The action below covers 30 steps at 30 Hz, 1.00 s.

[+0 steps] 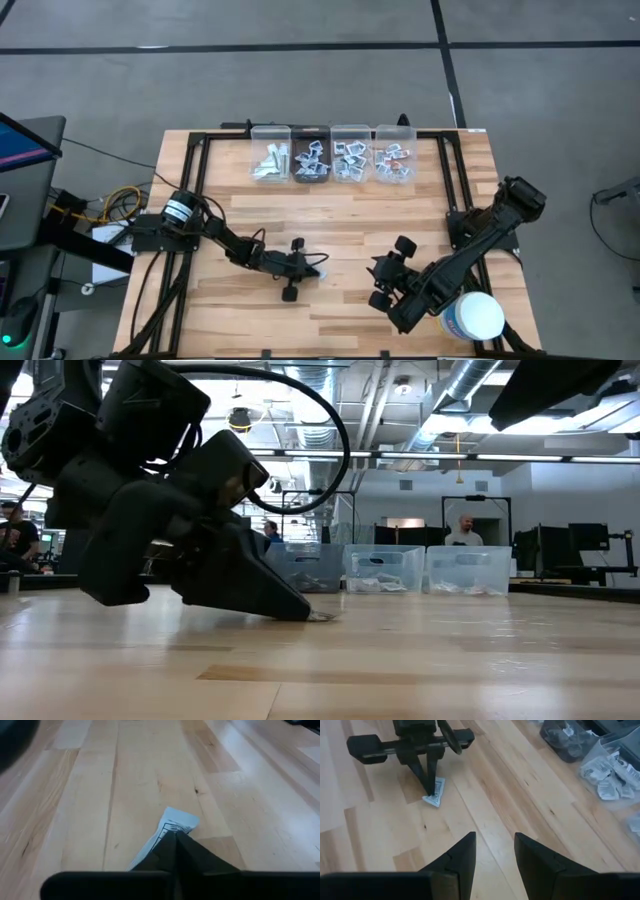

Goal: Pick & Place First Aid Supplies
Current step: Put the ointment pack into the right transparent bin

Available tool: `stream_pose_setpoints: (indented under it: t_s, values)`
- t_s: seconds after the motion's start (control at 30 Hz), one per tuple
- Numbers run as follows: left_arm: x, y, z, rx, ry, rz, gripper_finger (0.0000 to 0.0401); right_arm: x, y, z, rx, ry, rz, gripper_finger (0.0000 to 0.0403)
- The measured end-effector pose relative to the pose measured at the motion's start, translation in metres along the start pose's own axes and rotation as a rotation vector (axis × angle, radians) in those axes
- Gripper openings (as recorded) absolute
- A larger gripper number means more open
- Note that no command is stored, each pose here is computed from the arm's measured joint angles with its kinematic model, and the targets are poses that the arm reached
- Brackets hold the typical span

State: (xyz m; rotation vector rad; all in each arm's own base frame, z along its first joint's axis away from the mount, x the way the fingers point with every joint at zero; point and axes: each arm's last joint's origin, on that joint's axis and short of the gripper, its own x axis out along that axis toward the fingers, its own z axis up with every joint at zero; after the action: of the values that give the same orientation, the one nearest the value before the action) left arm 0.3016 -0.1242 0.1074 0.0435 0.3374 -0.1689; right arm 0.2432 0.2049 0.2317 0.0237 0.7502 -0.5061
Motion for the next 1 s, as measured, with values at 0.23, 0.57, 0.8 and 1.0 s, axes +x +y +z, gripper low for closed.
stream_pose_setpoints:
  t_s: [0.23, 0.57, 0.8, 1.0]
  values:
    - [-0.007, 0.004, 0.015, -0.057, -0.045, 0.024, 0.0006, 0.000, 0.000, 0.000, 0.000, -0.002, 0.000, 0.0129]
    - [-0.041, 0.038, 0.085, -0.413, -0.336, 0.047, 0.0006, 0.007, 0.002, 0.006, -0.004, -0.013, 0.003, 0.0129]
    - [-0.063, 0.058, 0.112, -0.762, -0.480, 0.004, 0.0006, 0.018, 0.002, 0.021, -0.067, -0.050, 0.025, 0.0128]
    - [-0.074, 0.058, 0.124, -0.790, -0.531, -0.036, 0.0007, 0.027, -0.002, 0.031, -0.078, -0.062, 0.012, 0.0124]
